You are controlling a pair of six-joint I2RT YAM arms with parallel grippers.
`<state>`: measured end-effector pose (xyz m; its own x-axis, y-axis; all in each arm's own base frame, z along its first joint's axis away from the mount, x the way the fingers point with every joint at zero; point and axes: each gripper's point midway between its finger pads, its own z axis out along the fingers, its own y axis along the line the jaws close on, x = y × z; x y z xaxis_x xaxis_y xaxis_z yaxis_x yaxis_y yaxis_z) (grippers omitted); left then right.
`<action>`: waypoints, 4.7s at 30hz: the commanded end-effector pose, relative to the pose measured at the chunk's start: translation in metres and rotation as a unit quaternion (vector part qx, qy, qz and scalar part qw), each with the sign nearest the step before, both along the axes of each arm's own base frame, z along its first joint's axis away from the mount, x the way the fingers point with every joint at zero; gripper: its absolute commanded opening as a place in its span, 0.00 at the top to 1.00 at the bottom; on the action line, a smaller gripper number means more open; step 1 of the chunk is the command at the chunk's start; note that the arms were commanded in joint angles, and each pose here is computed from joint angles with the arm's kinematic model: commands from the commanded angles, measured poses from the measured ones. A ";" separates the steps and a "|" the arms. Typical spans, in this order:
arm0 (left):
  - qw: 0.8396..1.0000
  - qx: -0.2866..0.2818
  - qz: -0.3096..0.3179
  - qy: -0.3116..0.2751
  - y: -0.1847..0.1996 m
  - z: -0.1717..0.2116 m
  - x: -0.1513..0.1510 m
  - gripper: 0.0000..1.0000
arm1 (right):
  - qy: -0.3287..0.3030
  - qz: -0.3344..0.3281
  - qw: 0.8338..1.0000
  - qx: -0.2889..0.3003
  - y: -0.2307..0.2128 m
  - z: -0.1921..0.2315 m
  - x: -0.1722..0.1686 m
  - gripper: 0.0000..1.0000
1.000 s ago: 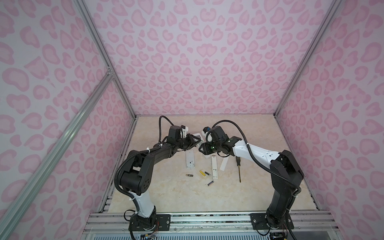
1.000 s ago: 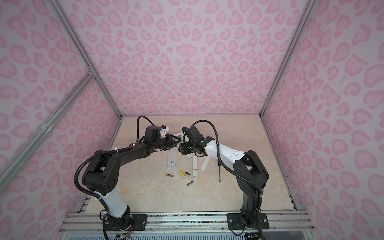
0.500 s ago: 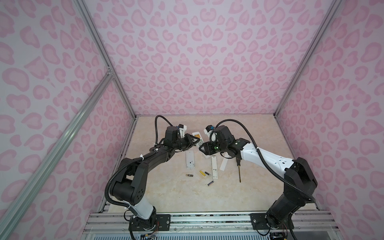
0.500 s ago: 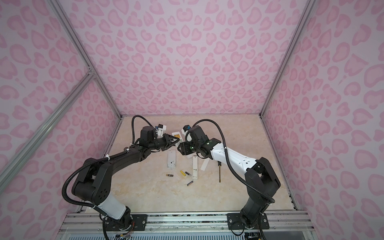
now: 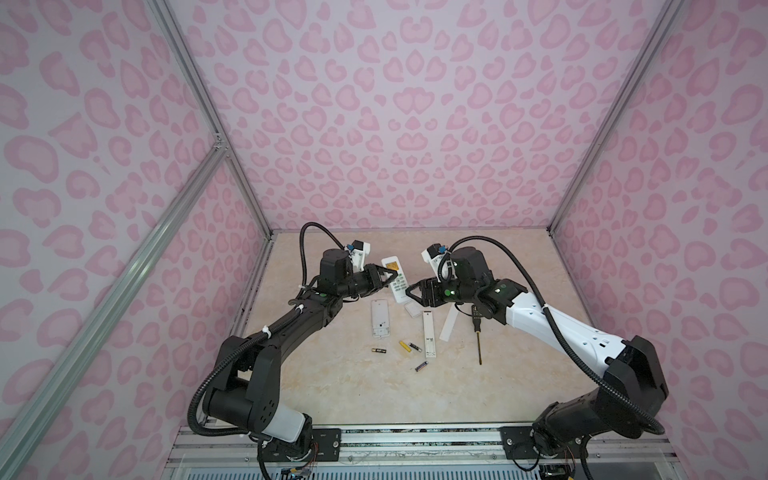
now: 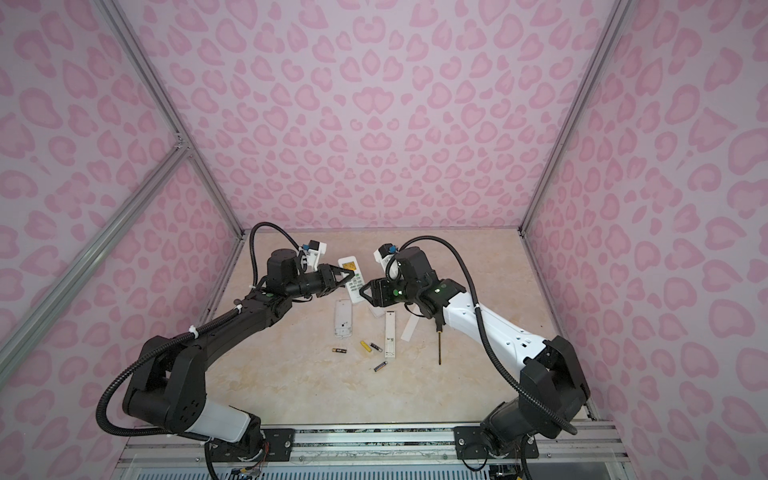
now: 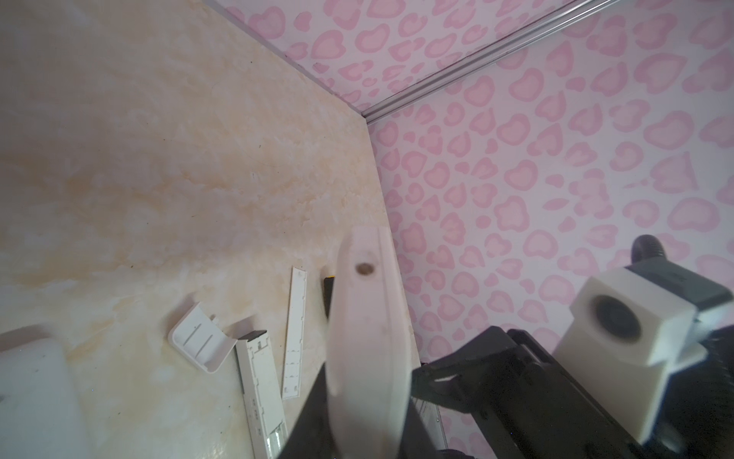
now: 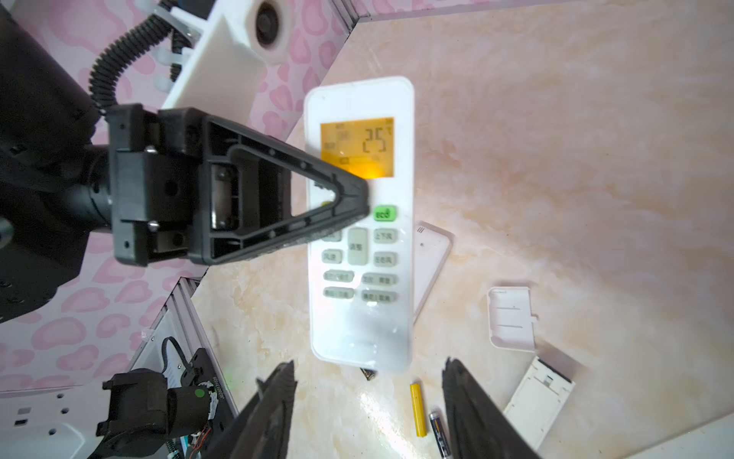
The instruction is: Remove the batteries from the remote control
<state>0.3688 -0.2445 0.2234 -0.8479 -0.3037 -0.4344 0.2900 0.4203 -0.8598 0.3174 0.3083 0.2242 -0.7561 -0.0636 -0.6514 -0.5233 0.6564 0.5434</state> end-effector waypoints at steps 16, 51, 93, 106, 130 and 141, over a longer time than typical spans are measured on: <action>0.983 -0.045 -0.115 -0.137 -0.009 0.083 -0.044 0.85 | -0.005 0.098 0.982 0.161 0.017 0.052 -0.031 0.42; 0.979 -0.053 -0.119 -0.154 -0.004 0.086 -0.047 0.85 | 0.011 0.181 0.945 0.272 0.045 0.065 -0.052 0.59; 0.997 -0.026 0.017 -0.076 0.059 0.055 -0.034 0.42 | -0.035 0.036 0.996 -0.070 0.012 -0.024 -0.010 1.00; 0.975 0.020 0.190 0.111 0.089 -0.012 -0.037 0.42 | -0.223 0.012 0.910 -0.349 -0.010 -0.026 -0.019 1.00; 0.948 -0.013 0.152 0.280 0.039 -0.042 -0.054 0.34 | -0.406 0.008 0.761 -0.506 0.006 -0.056 -0.041 1.00; 0.936 -0.023 0.129 0.326 0.026 -0.057 -0.057 0.48 | -0.432 0.033 0.732 -0.526 0.024 -0.065 -0.050 1.00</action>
<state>0.3094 -0.2118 0.1593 -0.8103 -0.5648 0.1563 -0.4241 0.3812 -0.8215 0.2649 0.3306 0.1550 -0.0728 -0.8870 -0.4560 -0.4572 0.4360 -0.7752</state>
